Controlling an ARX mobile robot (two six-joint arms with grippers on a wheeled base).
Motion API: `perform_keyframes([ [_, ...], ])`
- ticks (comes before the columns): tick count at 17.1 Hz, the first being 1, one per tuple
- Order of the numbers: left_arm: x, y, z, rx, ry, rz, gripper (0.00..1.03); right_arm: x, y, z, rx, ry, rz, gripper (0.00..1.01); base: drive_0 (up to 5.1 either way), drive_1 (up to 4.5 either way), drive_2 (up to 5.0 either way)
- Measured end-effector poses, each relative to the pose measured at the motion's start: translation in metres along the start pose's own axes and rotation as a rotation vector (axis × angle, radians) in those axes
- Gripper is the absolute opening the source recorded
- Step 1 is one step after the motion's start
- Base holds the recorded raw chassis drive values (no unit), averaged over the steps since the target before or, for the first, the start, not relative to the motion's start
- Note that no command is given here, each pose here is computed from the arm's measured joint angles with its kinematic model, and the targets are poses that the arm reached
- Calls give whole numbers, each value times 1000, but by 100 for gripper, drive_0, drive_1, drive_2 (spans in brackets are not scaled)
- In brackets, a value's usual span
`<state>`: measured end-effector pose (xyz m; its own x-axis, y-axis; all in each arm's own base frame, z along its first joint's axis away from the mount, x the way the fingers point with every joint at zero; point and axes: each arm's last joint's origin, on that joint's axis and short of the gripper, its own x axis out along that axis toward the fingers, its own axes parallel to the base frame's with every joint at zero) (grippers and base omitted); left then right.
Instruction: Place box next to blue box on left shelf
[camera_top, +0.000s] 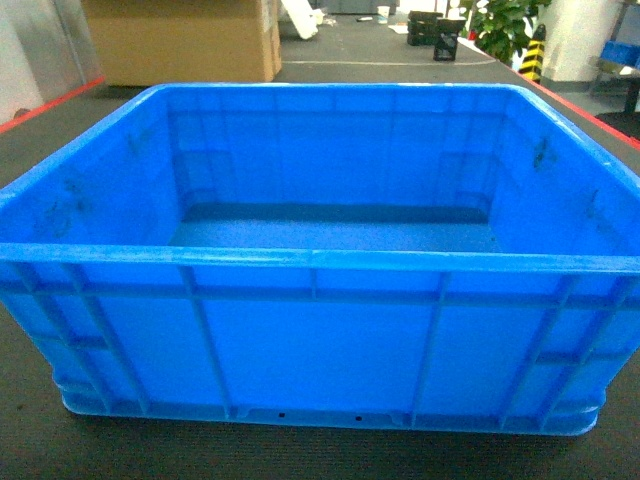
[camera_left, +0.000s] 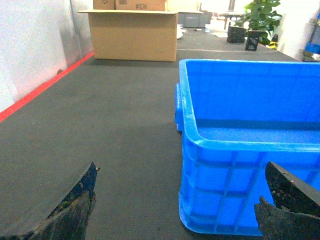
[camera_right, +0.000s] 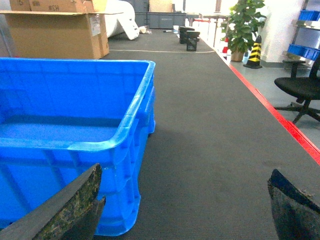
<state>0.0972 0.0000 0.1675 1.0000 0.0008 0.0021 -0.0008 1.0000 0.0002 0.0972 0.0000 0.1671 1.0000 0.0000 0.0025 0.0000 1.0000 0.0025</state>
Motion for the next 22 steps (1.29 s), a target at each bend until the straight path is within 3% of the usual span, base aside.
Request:
perform_keyframes([
  [11, 0, 0, 0, 0, 0, 0, 98, 0, 0, 0, 0, 0, 0, 98, 0, 0, 0],
  [13, 3, -1, -3, 15, 59, 89, 98, 3, 2, -4, -13, 110, 46, 98, 0, 0, 0],
  [14, 7, 0, -1, 31, 58, 111, 98, 7, 4, -3, -15, 134, 62, 98, 0, 0, 0],
  [15, 15, 3, 8, 33, 33, 140, 98, 14, 9, 7, -18, 107, 95, 98, 0, 0, 0],
  [17, 30, 7, 28, 31, -25, 132, 98, 25, 15, 29, -13, 51, 126, 98, 0, 0, 0],
  [19, 41, 7, 41, 29, -60, 113, 98, 33, 18, 40, -12, 24, 137, 98, 0, 0, 0],
  [21, 87, 5, 71, 7, -94, 58, 98, 73, 32, 71, -5, -12, 156, 98, 0, 0, 0],
  [22, 121, 2, 75, -4, -37, 38, 98, 99, 38, 77, 0, 22, 146, 98, 0, 0, 0],
])
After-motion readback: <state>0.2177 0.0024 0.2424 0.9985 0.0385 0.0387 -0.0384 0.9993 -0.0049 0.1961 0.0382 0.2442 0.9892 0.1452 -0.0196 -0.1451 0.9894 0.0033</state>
